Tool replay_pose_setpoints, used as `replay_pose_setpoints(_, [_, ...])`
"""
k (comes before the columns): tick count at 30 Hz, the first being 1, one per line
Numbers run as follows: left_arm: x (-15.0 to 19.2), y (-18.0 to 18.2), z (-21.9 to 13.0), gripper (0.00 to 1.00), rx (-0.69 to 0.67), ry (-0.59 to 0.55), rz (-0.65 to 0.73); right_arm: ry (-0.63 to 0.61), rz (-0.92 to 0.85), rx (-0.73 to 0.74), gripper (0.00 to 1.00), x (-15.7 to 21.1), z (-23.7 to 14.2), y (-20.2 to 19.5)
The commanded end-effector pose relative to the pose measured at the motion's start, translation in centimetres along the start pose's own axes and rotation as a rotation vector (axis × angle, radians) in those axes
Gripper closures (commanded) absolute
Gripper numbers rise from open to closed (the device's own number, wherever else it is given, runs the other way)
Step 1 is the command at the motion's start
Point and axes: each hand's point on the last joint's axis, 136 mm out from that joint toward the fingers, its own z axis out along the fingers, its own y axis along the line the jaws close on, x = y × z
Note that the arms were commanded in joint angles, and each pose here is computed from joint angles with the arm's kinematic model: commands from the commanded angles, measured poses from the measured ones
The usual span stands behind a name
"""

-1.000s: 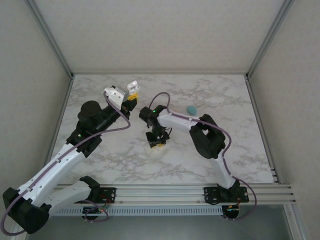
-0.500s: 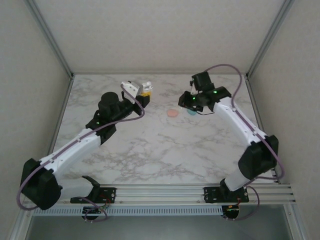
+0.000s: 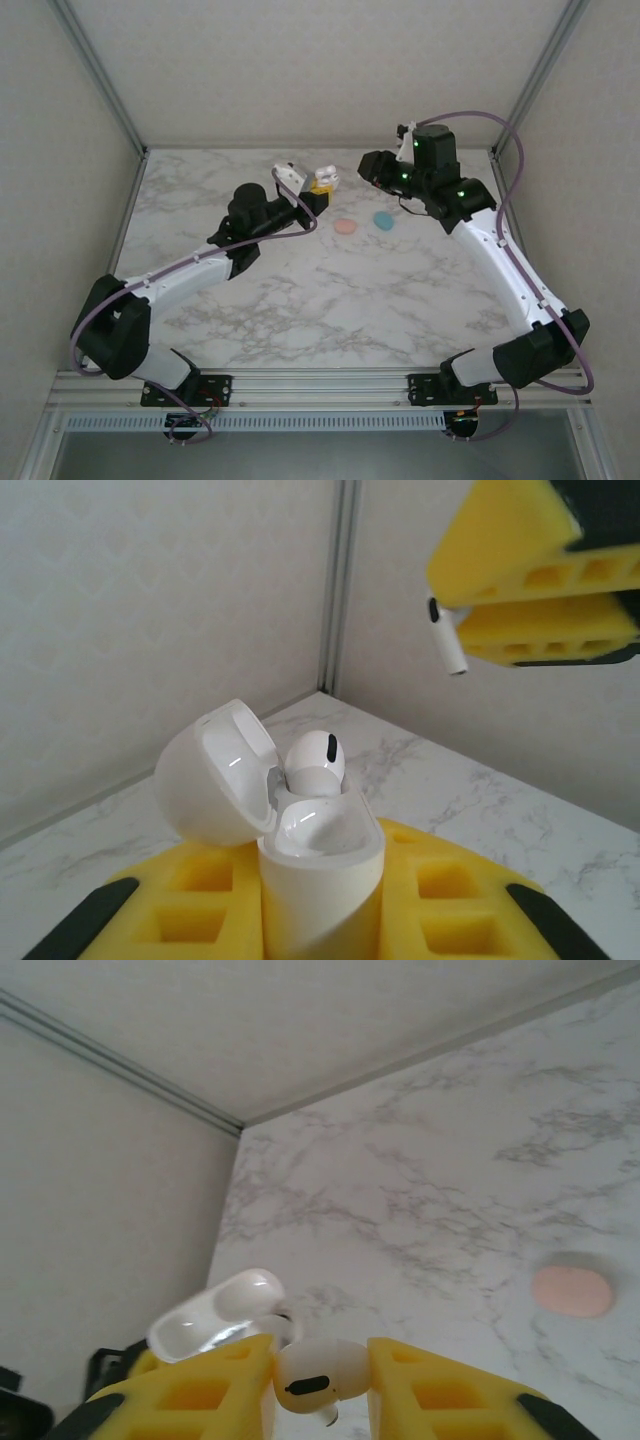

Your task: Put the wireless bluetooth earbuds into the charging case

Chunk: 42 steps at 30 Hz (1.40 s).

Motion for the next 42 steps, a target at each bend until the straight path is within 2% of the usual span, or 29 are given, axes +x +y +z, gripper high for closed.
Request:
replay_pose_setpoints(1, [-3.3, -1.5, 0.5, 0.99, 0.061, -0.119, 0.026, -0.032, 0.002, -0.129, 0.71, -0.8, -0.9, 3.7])
replay_pose_setpoints(14, [-3.4, -1.8, 0.8, 0.99, 0.069, -0.131, 0.021, 0.009, -0.036, -0.177, 0.71, 1.0, 0.8, 6.3])
replay_pose_setpoints(42, [-5.0, -1.4, 0.4, 0.99, 0.036, -0.178, -0.013, 0.067, -0.116, -0.09, 0.71, 3.3, 2.3, 5.4])
